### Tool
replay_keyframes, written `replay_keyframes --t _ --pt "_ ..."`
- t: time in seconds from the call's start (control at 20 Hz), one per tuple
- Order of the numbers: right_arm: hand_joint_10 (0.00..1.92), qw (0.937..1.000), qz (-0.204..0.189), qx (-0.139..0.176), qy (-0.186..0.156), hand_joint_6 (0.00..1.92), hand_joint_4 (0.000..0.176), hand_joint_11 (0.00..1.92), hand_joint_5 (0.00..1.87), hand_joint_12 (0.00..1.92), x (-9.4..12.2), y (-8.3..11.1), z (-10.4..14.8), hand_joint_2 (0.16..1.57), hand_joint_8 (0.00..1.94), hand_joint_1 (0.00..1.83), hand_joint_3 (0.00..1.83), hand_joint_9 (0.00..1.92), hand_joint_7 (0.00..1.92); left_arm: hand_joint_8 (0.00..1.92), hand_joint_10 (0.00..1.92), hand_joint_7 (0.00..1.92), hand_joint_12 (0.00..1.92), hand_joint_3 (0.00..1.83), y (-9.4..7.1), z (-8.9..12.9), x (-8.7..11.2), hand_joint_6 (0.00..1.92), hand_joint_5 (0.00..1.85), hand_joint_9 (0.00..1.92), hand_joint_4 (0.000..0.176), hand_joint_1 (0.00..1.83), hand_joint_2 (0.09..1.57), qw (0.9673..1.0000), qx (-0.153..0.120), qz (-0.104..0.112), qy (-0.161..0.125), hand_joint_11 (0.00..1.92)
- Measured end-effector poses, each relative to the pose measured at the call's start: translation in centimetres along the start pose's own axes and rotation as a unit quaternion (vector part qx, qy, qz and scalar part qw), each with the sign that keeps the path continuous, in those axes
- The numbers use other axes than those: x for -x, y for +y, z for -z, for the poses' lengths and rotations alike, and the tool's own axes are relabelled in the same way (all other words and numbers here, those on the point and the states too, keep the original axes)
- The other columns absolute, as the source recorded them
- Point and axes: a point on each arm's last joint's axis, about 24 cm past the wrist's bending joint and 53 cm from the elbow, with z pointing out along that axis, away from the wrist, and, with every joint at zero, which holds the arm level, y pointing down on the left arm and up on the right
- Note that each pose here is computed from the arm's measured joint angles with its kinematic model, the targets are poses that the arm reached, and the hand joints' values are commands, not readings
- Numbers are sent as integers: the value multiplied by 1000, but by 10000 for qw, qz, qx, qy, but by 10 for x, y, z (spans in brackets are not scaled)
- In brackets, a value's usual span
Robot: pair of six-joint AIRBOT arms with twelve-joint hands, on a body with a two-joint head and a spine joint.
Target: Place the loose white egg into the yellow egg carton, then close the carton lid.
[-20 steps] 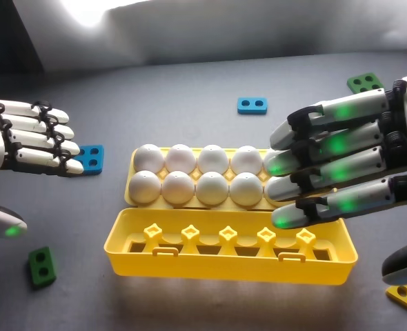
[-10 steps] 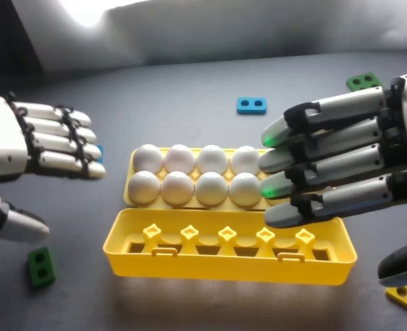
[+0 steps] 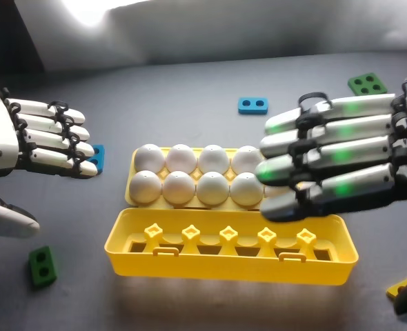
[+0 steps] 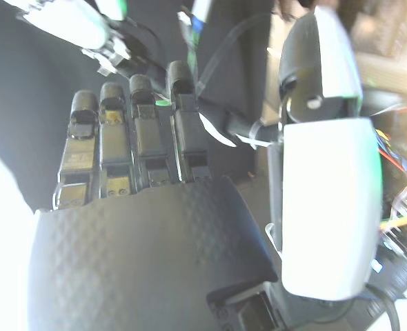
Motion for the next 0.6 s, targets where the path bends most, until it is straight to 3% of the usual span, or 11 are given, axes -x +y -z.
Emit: replay_keyframes --t 0.15,0.2,0.3,0.35,0.4,0.45,0.5,0.55,0.6 --pt "0 9993 109 -325 131 4 0 0 191 0 -3 -11 4 864 0 1051 0 0 5 6 10 191 15 4 -3 1 -1 9 235 107 0 0 1305 9999 -83 109 40 9" --pt "0 9990 171 -361 181 0 15 0 178 0 -5 -12 4 876 0 1079 0 0 0 10 15 205 22 4 -3 1 -4 12 246 120 0 0 1307 9998 -103 91 119 16" --pt "0 9982 264 -458 286 20 97 0 331 0 -9 -15 7 882 0 1042 0 0 0 16 17 226 29 4 -4 2 -5 16 262 129 0 0 1309 9998 -98 79 141 17" --pt "0 9971 326 -548 411 13 114 0 339 0 -16 -20 9 868 0 1078 0 0 0 11 13 222 31 0 -6 1 -4 10 251 123 0 0 1301 9998 -149 -34 112 9" --pt "0 9959 242 -685 547 22 109 0 371 0 -27 -28 13 871 2 1140 0 0 5 2 7 233 95 0 -10 1 -4 2 263 136 0 0 1300 9995 -220 -177 103 1" --pt "0 9919 300 -952 791 24 98 0 399 0 -42 -45 21 870 0 1202 0 0 0 2 6 235 155 0 -15 1 -4 5 283 143 0 0 1301 9992 -324 -192 104 0" --pt "0 9897 398 -1067 864 24 98 0 399 0 -45 -52 25 870 0 1202 0 0 0 2 6 235 155 0 -16 2 -4 5 283 143 0 0 1301 9991 -352 -203 114 0" --pt "0 9879 448 -1228 829 23 98 0 401 0 -42 -61 28 878 1 1213 0 0 2 1 5 234 163 2 -15 2 -5 3 279 142 0 0 1305 9990 -377 -211 139 0" --pt "0 9874 243 -1510 408 15 104 0 389 0 -20 -75 32 883 0 1201 1 0 0 2 5 235 166 2 -15 3 -5 1 276 144 0 0 1305 9990 -394 -133 166 0"
